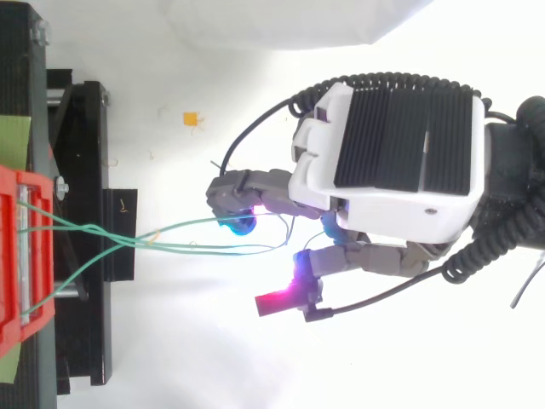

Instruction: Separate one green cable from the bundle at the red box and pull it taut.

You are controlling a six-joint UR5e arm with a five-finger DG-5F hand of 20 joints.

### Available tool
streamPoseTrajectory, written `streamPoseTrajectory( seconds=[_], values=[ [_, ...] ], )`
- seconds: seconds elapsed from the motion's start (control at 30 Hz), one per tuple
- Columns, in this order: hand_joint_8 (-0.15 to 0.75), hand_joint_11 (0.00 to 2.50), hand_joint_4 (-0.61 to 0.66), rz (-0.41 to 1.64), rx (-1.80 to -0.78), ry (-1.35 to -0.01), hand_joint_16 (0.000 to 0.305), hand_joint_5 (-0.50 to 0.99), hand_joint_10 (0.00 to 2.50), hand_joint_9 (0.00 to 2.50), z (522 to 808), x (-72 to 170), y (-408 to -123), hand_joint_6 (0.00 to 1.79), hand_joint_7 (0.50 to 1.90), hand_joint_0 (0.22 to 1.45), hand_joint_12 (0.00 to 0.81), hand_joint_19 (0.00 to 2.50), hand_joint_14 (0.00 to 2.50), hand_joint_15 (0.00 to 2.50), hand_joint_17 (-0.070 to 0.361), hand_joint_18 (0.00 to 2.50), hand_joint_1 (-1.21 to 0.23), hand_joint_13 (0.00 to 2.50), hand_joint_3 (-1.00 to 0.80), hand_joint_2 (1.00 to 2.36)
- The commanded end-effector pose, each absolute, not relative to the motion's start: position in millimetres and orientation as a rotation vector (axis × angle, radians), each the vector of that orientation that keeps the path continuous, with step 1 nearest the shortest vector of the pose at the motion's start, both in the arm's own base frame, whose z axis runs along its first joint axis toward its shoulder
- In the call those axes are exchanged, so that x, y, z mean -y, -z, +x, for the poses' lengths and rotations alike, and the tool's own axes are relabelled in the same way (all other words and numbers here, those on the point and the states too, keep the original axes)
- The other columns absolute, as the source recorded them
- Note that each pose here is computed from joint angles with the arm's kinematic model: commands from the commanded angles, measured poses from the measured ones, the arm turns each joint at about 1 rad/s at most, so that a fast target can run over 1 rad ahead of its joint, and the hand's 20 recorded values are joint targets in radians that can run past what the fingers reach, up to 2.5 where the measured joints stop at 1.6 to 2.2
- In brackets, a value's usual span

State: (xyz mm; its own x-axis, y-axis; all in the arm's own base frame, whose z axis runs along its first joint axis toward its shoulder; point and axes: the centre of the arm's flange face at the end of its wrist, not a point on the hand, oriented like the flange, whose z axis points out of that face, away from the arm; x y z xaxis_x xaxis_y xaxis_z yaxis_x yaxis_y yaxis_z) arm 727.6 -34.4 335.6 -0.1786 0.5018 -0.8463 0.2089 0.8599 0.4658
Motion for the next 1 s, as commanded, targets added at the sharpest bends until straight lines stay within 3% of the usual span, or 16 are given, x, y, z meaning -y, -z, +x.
streamPoseTrajectory(
  seconds=[0.0,0.73,0.97],
  values=[
    [0.214,0.25,0.05,0.49,-1.802,-0.228,0.044,0.13,0.01,1.82,724,35,-334,0.5,1.32,0.72,0.41,0.59,0.02,0.53,0.1,0.8,-0.73,1.18,-0.27,1.02],
    [0.213,0.25,0.06,0.105,-1.883,0.179,0.044,0.13,0.01,1.82,719,32,-334,0.5,1.33,0.73,0.405,0.59,0.02,0.53,0.1,0.8,-0.73,1.18,-0.28,1.01],
    [0.212,0.25,0.05,-0.004,-1.879,0.383,0.044,0.13,0.01,1.82,719,25,-337,0.5,1.32,0.73,0.409,0.59,0.02,0.53,0.1,0.8,-0.74,1.18,-0.28,1.01]
  ],
)
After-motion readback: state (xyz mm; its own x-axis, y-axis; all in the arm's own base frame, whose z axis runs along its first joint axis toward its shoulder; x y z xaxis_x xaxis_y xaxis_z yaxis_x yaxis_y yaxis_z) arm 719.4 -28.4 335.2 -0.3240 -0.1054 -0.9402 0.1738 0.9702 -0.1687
